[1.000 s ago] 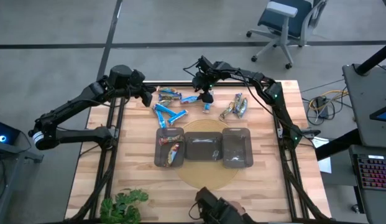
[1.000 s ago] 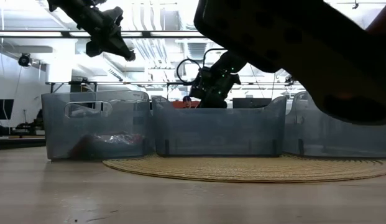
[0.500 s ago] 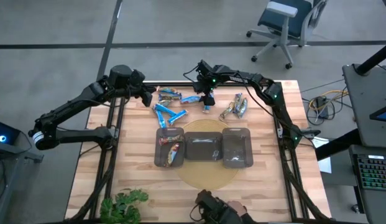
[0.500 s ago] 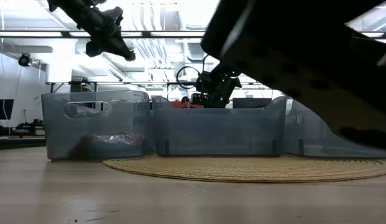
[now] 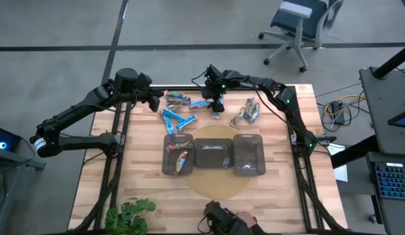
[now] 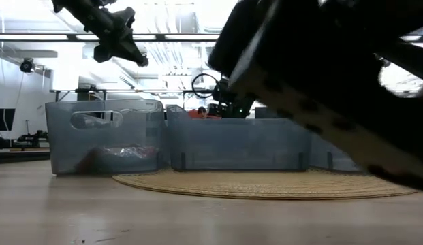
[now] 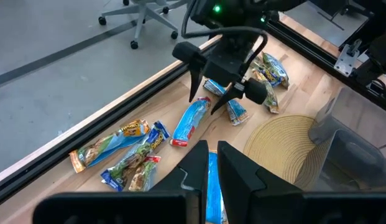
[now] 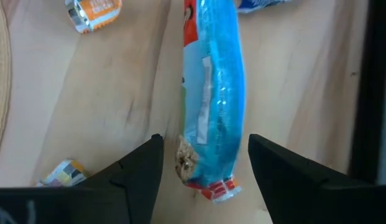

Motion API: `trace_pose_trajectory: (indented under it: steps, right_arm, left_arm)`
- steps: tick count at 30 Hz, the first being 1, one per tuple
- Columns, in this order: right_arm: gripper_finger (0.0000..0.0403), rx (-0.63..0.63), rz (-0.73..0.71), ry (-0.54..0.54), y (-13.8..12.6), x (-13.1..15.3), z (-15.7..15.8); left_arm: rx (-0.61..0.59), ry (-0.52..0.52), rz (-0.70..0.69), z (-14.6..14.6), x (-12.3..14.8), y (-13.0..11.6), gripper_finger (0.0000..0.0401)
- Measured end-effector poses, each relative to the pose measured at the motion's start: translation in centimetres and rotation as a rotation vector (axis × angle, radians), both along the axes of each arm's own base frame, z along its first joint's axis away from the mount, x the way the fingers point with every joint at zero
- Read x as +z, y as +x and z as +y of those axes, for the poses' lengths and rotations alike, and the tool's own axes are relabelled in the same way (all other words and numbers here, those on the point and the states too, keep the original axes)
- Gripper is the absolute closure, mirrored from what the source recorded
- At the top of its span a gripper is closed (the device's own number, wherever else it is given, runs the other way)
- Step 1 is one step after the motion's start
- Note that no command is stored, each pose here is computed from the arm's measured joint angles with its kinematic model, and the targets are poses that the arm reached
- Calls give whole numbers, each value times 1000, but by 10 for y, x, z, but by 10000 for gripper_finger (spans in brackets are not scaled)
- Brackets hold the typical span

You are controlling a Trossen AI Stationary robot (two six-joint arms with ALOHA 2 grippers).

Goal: Pick and place Granola Bars by type
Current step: Put the red granola bar into the left black bin

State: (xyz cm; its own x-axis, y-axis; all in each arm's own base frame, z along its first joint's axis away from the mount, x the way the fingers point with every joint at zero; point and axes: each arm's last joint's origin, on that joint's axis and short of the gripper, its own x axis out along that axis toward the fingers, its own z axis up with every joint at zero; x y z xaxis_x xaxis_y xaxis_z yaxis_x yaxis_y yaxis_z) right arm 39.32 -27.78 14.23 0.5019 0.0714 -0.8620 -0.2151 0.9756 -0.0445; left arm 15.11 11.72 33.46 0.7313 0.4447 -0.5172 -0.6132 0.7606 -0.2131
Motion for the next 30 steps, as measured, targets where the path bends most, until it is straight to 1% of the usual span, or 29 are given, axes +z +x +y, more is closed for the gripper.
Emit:
trace_pose_trajectory:
  steps: [3,13,16,19,22,27,30]
  right_arm:
    - [182,2,9,22,0,-5,1]
    - [184,9,-1,20,1,-4,1]
    - [195,10,2,22,1,-4,1]
    - [223,14,3,30,0,-4,2]
    - [259,16,8,33,0,-5,2]
    - [320,20,10,33,0,-5,2]
    - [346,22,11,33,0,-5,2]
  left_arm:
    - [0,0,0,0,0,0,383]
    - [0,-1,3,0,-1,0,383]
    - [0,-10,14,0,-6,0,383]
    - [3,-22,19,0,-9,0,383]
    - [7,-29,17,0,-10,0,383]
    - [8,1,-24,2,-6,2,383]
    - [8,14,-40,3,-4,3,383]
